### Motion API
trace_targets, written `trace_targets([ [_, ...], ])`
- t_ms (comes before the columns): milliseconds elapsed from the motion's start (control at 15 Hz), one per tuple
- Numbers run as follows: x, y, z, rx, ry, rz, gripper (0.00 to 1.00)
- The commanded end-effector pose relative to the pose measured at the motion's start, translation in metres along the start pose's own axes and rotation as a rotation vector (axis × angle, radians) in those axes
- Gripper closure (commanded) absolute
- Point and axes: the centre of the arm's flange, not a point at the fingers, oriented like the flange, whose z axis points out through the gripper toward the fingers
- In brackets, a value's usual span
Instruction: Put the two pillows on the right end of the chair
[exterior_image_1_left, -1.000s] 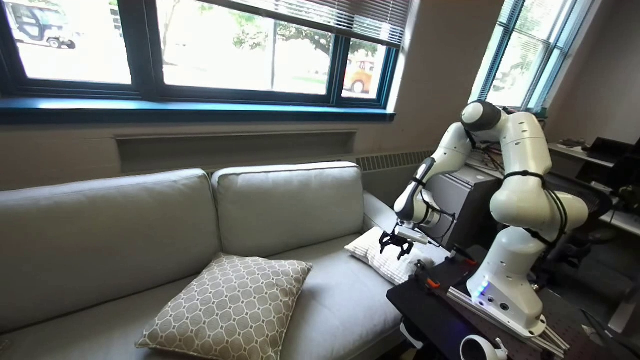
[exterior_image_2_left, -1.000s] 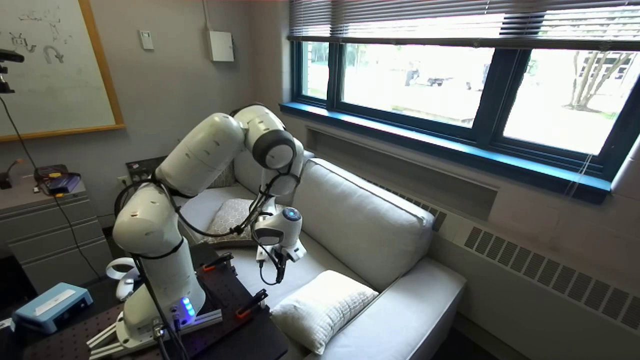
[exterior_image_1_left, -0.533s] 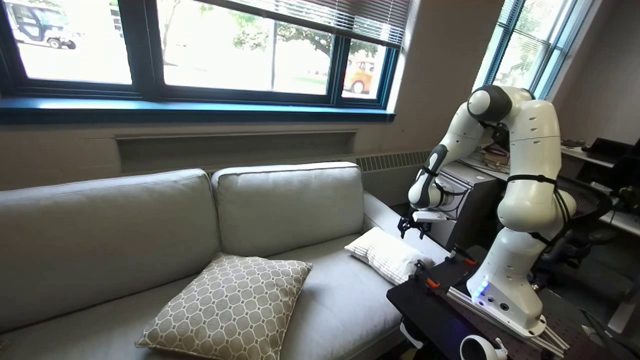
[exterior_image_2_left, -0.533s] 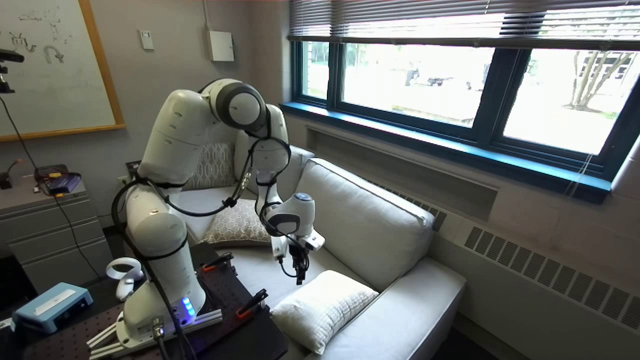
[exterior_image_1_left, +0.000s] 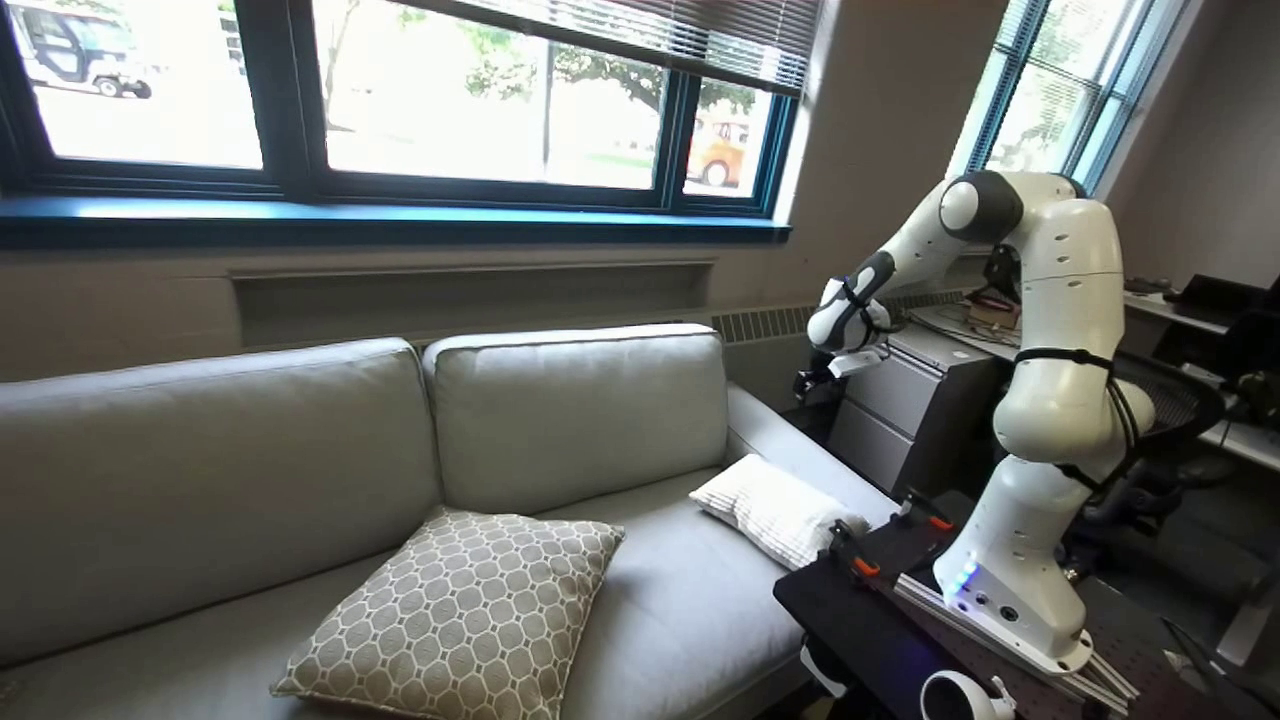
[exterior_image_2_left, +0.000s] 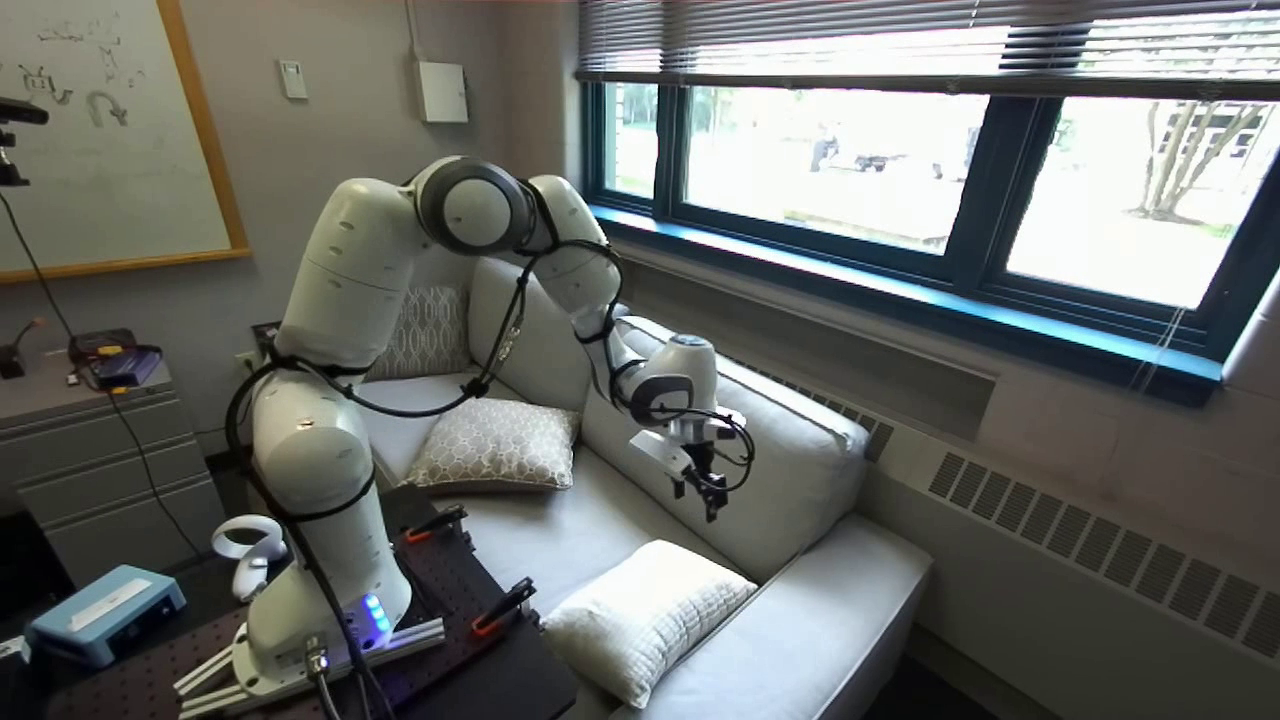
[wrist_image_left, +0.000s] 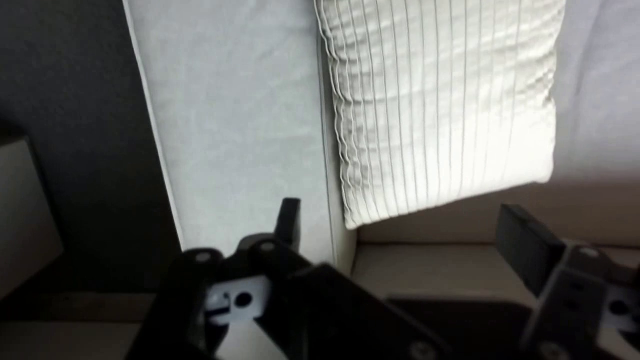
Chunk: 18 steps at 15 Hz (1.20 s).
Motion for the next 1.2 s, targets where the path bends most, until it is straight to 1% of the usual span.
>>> trace_targets([
  [0, 0.088, 0.015, 0.017, 0.132, 0.033, -0.147, 0.0],
  [200, 0.123, 0.01, 0.045, 0.265, 0.018, -0.247, 0.0],
  [400, 0.144, 0.001, 0.088, 0.39, -0.047, -0.334, 0.0],
  [533, 0.148, -0.01, 0.123, 0.46, -0.103, -0.343, 0.0],
  [600, 0.145, -0.019, 0.145, 0.494, -0.14, -0.328, 0.0],
  [933, 0.129, -0.066, 0.242, 0.603, -0.304, -0.26, 0.0],
  [1067, 0.122, -0.078, 0.277, 0.603, -0.37, -0.237, 0.0],
  [1133, 0.111, -0.078, 0.286, 0.594, -0.401, -0.215, 0.0],
])
